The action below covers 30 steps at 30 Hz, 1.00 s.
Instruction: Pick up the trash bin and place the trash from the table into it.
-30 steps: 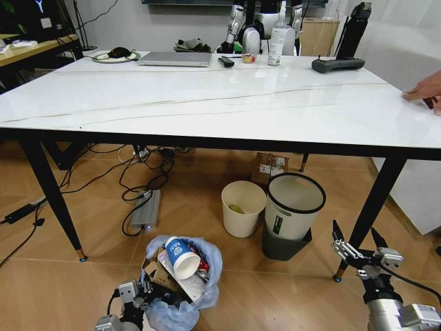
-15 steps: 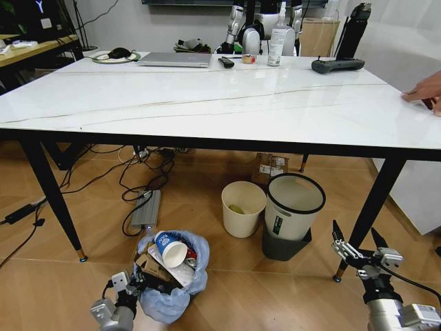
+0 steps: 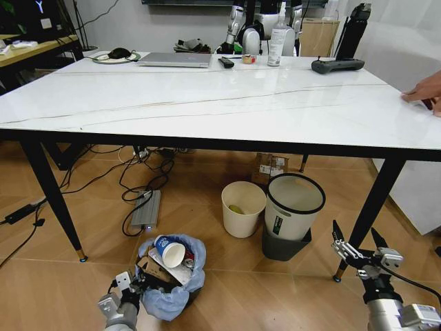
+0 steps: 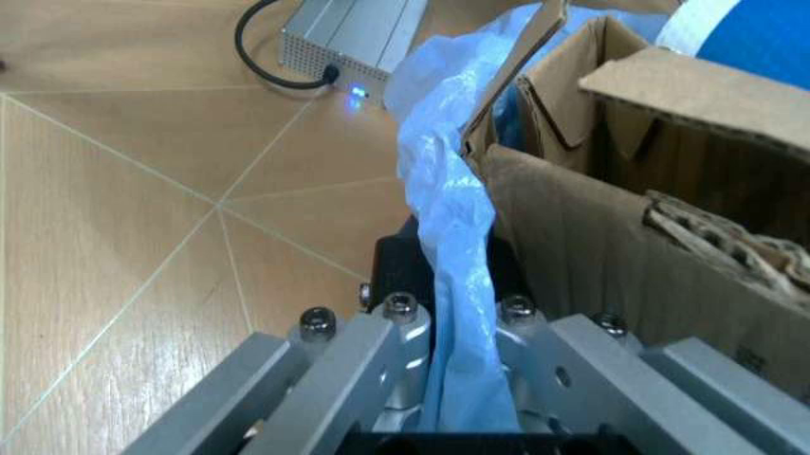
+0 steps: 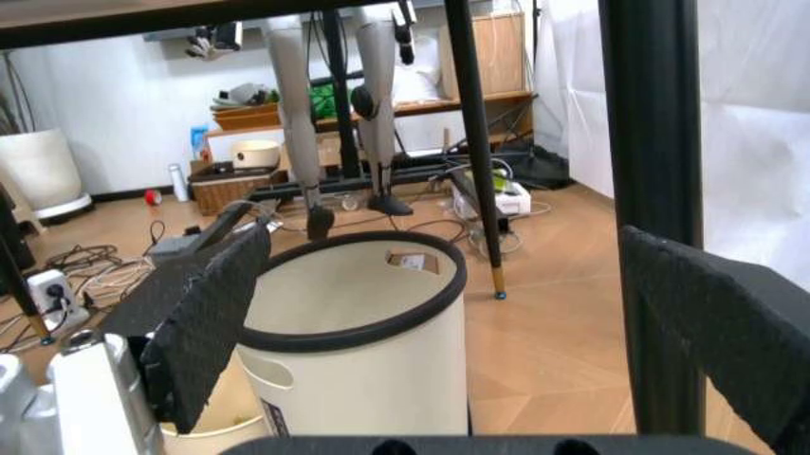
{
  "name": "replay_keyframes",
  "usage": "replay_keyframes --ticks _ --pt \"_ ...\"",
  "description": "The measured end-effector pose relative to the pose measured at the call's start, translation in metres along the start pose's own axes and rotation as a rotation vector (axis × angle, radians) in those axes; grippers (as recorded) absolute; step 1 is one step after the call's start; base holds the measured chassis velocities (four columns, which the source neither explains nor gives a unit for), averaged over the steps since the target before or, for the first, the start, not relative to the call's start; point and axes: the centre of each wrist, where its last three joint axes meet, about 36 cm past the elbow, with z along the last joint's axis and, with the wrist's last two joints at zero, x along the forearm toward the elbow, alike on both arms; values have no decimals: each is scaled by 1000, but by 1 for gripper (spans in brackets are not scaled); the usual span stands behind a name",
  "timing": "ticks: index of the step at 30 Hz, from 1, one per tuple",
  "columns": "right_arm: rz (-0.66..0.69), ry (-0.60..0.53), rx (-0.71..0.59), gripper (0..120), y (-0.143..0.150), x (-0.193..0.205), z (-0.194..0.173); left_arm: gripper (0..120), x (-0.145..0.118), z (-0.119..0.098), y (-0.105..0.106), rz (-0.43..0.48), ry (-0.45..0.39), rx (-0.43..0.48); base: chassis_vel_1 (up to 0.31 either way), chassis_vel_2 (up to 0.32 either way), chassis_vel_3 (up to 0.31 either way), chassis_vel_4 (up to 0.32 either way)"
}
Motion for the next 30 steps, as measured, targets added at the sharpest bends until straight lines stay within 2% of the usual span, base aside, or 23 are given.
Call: replay_keyframes --ticks 6,15,25,30 --pt "0 0 0 100 0 0 0 0 0 1 -1 2 1 -2 0 0 0 0" --pt "0 0 0 100 0 0 0 14 1 -1 -4 3 -1 -1 0 0 0 0" --pt "0 0 0 100 0 0 0 10 5 -2 -3 5 5 -8 0 0 0 0" --pt "0 0 0 100 0 0 0 20 12 -1 -1 7 10 -15 0 0 0 0"
